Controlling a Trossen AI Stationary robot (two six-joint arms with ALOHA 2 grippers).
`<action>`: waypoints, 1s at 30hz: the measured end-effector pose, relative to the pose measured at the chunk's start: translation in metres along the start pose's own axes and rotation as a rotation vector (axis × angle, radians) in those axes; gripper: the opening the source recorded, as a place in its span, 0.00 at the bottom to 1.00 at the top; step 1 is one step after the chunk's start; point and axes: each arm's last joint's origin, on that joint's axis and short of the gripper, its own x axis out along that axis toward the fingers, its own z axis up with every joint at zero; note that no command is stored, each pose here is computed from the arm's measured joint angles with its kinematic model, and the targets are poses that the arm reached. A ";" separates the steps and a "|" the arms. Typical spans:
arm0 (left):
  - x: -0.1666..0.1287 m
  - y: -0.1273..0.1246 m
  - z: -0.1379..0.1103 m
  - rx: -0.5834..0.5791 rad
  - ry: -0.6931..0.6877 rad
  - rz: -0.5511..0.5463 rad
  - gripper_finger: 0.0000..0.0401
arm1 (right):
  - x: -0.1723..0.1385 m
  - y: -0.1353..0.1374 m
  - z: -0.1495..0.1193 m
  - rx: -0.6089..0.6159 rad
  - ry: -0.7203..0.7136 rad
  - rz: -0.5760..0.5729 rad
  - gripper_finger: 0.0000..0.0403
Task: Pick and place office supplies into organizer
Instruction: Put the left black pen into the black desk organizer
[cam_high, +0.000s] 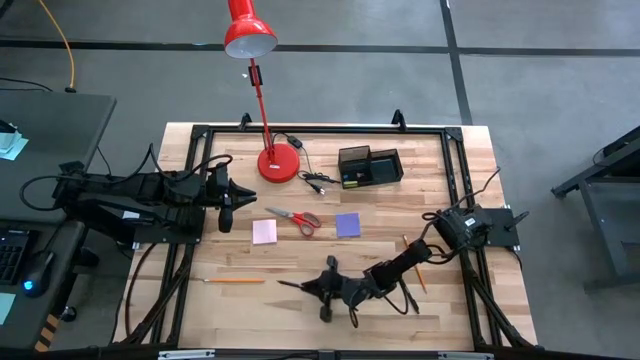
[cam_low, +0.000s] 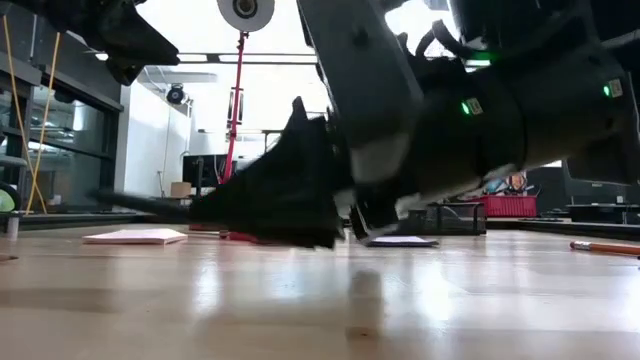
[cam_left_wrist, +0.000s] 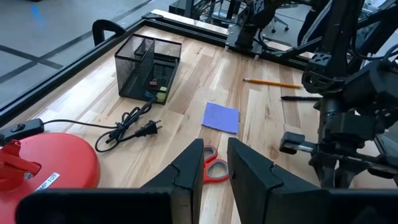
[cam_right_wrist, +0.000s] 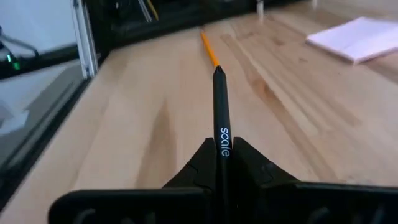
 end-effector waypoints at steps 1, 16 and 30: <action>0.000 0.000 0.000 0.000 0.000 0.000 0.16 | 0.000 0.000 0.002 0.010 -0.017 -0.007 0.02; 0.000 -0.001 0.000 -0.004 0.016 -0.053 0.16 | -0.031 -0.001 0.125 -0.086 -0.347 -0.355 0.01; 0.003 -0.009 -0.004 0.071 0.098 -0.276 0.16 | -0.115 -0.041 0.223 0.036 -0.076 -0.346 0.01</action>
